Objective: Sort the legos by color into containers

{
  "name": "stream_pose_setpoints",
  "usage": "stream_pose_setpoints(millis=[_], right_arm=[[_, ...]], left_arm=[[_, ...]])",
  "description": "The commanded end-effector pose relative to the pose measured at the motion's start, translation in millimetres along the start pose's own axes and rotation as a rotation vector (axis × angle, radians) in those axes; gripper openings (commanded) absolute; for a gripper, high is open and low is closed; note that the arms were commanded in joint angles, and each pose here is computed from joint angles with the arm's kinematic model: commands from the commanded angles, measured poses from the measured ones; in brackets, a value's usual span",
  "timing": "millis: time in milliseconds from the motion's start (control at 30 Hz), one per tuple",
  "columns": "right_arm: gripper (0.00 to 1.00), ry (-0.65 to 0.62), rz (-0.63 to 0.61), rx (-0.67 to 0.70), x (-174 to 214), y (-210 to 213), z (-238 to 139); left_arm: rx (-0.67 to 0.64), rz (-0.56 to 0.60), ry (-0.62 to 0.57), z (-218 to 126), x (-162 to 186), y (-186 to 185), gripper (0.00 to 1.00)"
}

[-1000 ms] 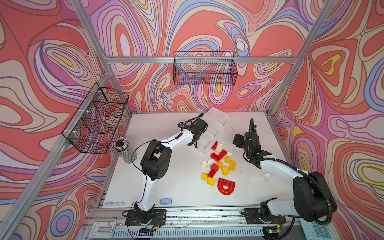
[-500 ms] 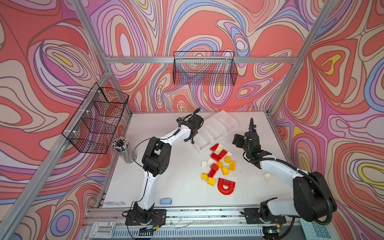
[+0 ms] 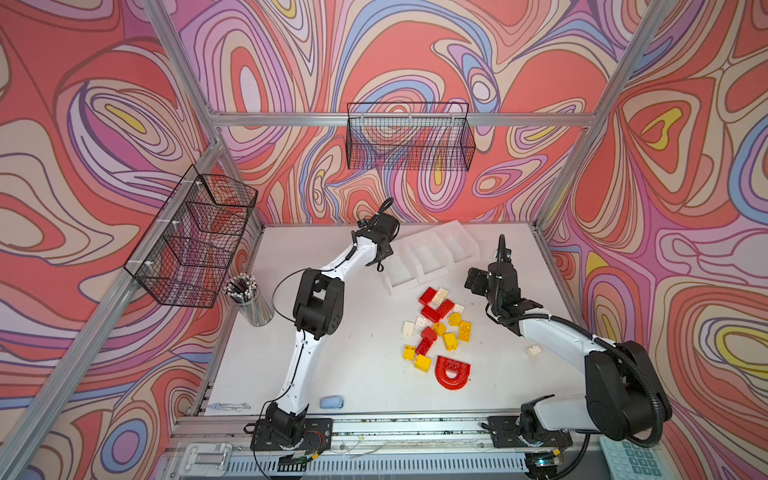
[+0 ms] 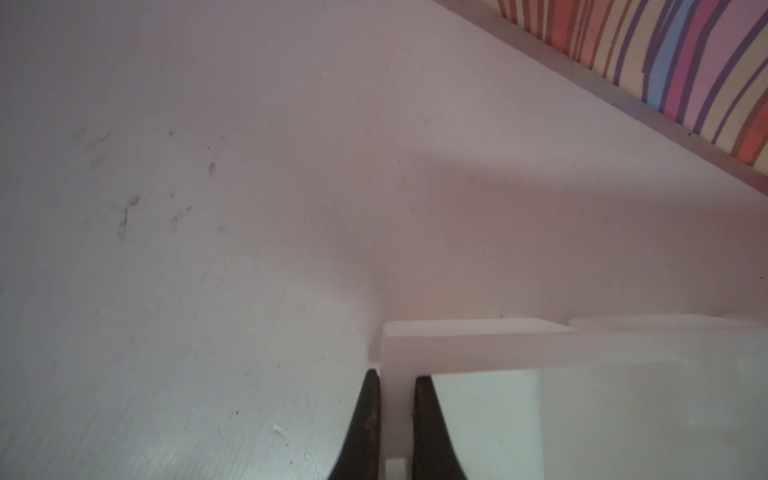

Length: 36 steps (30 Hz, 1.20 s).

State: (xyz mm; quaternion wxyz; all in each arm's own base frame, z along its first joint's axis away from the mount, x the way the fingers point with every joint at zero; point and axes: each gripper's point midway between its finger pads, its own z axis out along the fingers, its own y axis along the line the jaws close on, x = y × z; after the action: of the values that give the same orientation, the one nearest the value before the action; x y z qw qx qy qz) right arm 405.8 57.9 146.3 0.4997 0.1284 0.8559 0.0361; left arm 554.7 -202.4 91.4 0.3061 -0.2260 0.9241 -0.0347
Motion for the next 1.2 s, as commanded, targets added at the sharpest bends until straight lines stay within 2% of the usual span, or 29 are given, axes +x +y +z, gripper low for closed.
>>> stream_pose_setpoints(millis=[0, 133, 233, 433, 567, 667, 800, 933, 1033, 1167], right_arm=[[0.94, 0.023, -0.012, -0.001, -1.3, 3.8, 1.3], [0.94, 0.063, -0.034, 0.006, 1.6, 5.0, 3.0], [0.94, 0.096, -0.054, -0.006, 6.2, 8.1, 5.6], [0.92, 0.150, -0.100, 0.002, 15.9, 9.6, 15.1], [0.90, 0.202, -0.134, 0.031, 29.0, 5.3, 25.6], [0.87, 0.230, -0.156, 0.047, 39.1, -2.5, 32.5], [0.77, 0.281, -0.167, -0.044, 51.2, -13.1, 49.6], [0.78, 0.316, -0.211, -0.042, 50.1, -18.9, 64.8], [0.78, 0.345, -0.253, -0.027, 52.7, -20.8, 76.0], [0.78, 0.367, -0.278, -0.001, 60.9, -25.3, 90.3]], left_arm=[[0.102, 0.070, -0.003, 5.2, -16.2, -24.0, 0.00], [0.181, 0.151, -0.003, 9.7, -25.4, -39.7, 0.00], [0.227, 0.171, 0.035, 12.9, -26.4, -37.2, 0.00], [0.221, 0.240, 0.055, 15.0, -21.0, -26.1, 0.02], [0.242, 0.218, 0.036, 10.7, -23.7, -24.8, 0.22], [0.258, 0.191, 0.010, 3.0, -34.4, -24.4, 0.47], [0.262, 0.186, -0.055, -20.5, -57.9, -23.9, 0.75], [0.280, 0.200, -0.118, -61.2, -78.4, -22.1, 0.87], [0.302, 0.195, -0.138, -91.4, -81.5, -15.3, 0.89], [0.352, 0.166, -0.140, -126.0, -68.5, 0.9, 0.91]])
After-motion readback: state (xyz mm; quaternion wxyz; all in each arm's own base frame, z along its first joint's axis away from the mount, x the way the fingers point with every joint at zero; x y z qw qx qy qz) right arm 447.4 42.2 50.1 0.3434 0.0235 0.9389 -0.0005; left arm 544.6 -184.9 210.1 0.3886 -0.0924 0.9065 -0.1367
